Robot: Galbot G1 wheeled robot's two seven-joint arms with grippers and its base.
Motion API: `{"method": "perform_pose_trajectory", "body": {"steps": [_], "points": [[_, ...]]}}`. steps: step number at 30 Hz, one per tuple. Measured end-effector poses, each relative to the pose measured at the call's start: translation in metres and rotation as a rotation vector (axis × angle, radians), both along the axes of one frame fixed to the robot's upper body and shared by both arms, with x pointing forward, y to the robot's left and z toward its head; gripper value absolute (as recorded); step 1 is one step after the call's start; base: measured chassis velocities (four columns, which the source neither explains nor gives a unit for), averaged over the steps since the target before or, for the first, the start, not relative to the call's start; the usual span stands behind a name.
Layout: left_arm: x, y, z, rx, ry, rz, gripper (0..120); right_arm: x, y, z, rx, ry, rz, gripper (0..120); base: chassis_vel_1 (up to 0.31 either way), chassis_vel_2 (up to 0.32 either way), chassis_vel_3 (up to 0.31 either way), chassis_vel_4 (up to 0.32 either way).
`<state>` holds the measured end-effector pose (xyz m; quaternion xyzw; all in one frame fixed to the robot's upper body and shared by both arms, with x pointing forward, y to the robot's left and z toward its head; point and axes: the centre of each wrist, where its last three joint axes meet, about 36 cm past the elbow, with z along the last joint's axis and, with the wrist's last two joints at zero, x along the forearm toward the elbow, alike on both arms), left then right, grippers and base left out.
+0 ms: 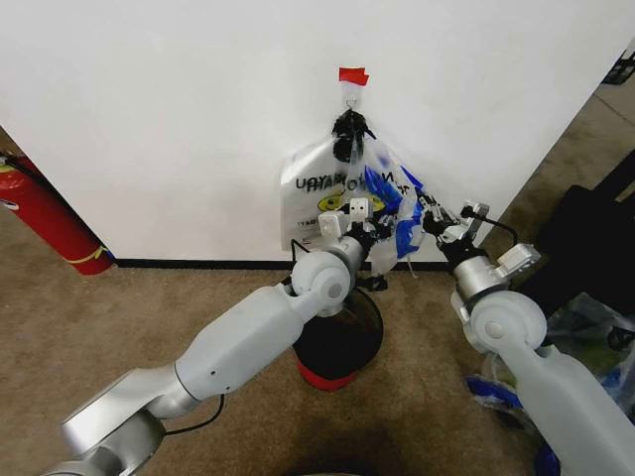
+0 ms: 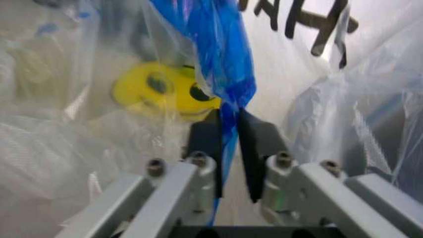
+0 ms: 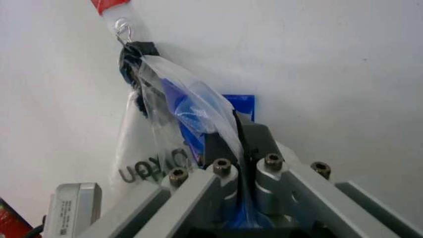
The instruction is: Pick up the garbage bag from the wall and place it over the trash bin.
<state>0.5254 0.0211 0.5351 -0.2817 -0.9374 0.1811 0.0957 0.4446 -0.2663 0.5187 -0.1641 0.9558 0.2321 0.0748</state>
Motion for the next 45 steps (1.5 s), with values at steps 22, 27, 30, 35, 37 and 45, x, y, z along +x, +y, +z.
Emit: {"method": "perform_pose_trajectory", "body": {"steps": [22,27,30,35,37,45], "points": [[-0.064,0.081,0.027,-0.102,-0.057,0.051,0,-0.002,0.008,-0.012,0.044,0.024,-0.043,0,0.000,0.000,0.000,0.000],[-0.086,0.113,0.037,-0.098,-0.090,0.086,0,-0.012,0.013,-0.020,0.018,0.017,-0.057,0,0.000,0.000,0.000,0.000],[-0.106,0.134,0.046,-0.098,-0.096,0.101,0,-0.022,0.015,-0.023,0.010,0.019,-0.061,0,0.000,0.000,0.000,0.000],[-0.133,0.158,0.045,-0.087,-0.082,0.122,0,-0.032,0.018,-0.027,0.016,0.019,-0.071,0,0.000,0.000,0.000,0.000],[-0.148,0.170,0.046,-0.092,-0.068,0.135,0,-0.037,0.017,-0.031,0.013,0.025,-0.080,0,0.000,0.000,0.000,0.000],[-0.189,0.193,0.058,-0.116,-0.072,0.182,0,-0.055,0.021,-0.038,0.016,0.038,-0.084,0,0.000,0.000,0.000,0.000]]}}
